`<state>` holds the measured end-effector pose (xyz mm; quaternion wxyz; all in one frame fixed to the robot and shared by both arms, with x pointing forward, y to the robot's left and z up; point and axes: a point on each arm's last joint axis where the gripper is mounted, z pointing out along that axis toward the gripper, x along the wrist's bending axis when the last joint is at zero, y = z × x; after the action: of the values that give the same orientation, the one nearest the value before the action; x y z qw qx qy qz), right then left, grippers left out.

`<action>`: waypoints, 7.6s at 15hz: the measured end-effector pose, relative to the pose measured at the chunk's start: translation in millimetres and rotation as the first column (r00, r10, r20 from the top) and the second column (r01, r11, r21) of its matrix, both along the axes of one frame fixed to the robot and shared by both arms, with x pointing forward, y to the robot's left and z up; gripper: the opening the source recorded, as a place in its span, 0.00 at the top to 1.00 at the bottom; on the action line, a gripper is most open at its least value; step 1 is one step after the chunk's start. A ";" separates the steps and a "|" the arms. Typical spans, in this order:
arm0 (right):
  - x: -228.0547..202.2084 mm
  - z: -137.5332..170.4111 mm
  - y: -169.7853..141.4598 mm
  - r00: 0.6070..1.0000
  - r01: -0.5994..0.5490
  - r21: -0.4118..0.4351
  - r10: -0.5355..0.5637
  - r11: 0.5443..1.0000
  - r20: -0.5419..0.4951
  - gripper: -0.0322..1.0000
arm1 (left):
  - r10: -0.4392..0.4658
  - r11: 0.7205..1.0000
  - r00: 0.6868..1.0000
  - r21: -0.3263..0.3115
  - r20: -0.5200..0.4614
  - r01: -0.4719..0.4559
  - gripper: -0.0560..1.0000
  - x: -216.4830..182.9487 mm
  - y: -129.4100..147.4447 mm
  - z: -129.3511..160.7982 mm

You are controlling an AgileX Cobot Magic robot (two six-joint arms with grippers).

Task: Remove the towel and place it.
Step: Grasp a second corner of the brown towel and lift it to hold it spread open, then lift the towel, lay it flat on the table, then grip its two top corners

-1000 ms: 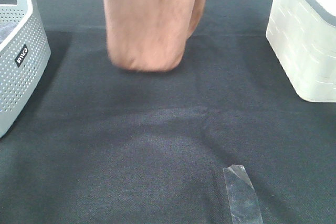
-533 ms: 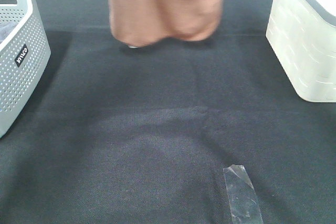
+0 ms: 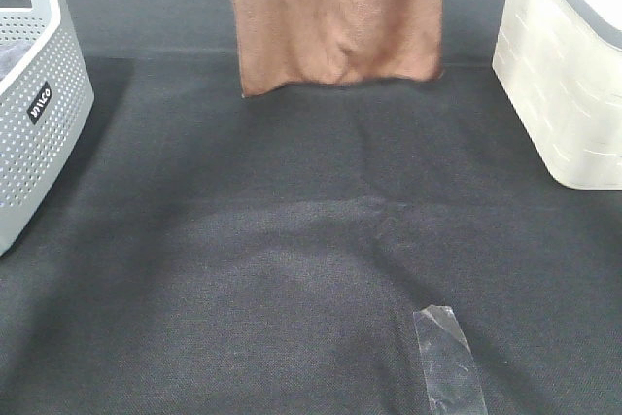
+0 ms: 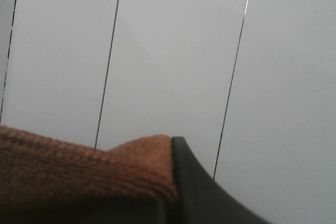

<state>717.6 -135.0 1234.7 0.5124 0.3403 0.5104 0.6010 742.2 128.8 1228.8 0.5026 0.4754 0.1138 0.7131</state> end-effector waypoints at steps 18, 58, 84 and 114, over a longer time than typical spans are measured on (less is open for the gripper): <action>-5.0 -72.2 -4.9 0.720 0.008 -0.090 -0.068 0.996 -0.690 0.96 | 0.116 0.992 0.590 0.122 -0.799 -0.030 0.95 -5.1 -28.8 -78.6; -281.3 -61.1 -61.3 0.174 -0.269 0.074 0.124 0.960 -0.977 0.96 | -0.178 0.984 -0.091 -0.178 -0.980 -0.007 0.95 -303.9 59.1 -41.1; -399.2 -192.5 -91.6 -0.220 -0.194 0.208 0.164 0.959 -0.961 0.96 | -0.053 0.986 -0.709 -0.150 -0.704 0.075 0.95 -407.8 25.8 -205.8; -332.6 -298.1 -75.1 -0.614 -0.297 0.105 -0.106 0.949 -0.782 0.96 | 0.004 0.998 -0.863 0.062 -0.506 -0.032 0.95 -355.8 -24.2 -294.6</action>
<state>385.0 -210.1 936.6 -0.2667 0.5649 0.7794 -0.0483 386.3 104.6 934.2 0.0008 0.8048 0.5359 -0.2553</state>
